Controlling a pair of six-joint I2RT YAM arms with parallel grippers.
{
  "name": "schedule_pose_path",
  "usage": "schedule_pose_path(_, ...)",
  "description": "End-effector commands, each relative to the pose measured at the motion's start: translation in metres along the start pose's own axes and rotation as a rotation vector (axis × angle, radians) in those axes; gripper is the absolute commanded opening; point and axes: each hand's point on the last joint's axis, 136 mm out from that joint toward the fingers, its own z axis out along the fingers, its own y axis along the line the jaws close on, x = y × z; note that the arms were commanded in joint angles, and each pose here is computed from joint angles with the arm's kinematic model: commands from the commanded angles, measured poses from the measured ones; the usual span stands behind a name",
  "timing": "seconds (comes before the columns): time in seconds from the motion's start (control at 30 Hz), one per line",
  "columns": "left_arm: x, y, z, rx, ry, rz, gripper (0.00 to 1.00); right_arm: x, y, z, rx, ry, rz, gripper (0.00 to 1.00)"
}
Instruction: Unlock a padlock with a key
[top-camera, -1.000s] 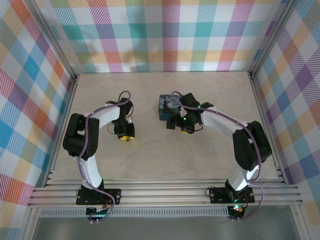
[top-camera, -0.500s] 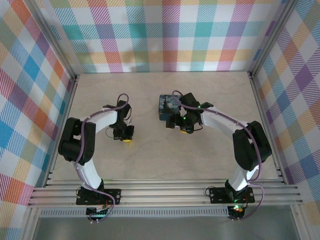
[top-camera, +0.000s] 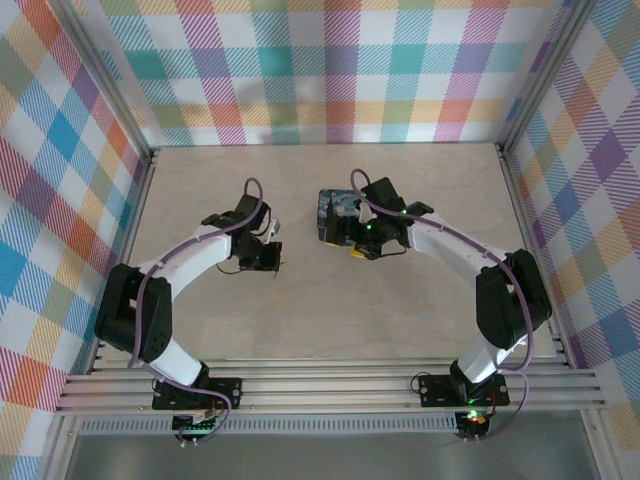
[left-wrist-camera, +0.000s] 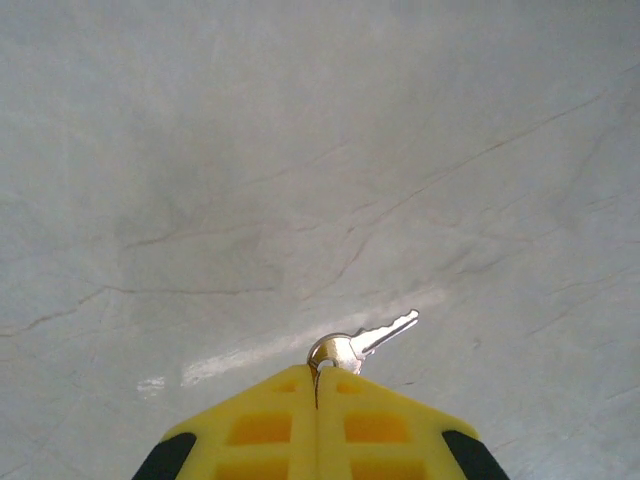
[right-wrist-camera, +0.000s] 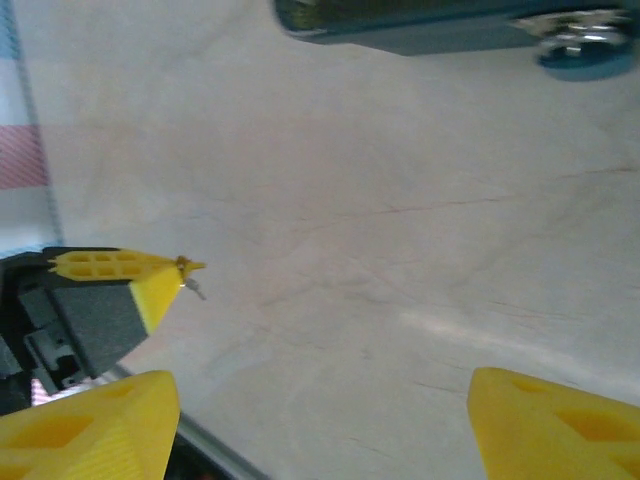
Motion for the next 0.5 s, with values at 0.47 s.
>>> schedule_pose_path(0.47,-0.068,-0.109,-0.097,0.34,-0.27,-0.063,0.0,-0.026,0.094,-0.04,-0.369,-0.081,-0.087,0.67)
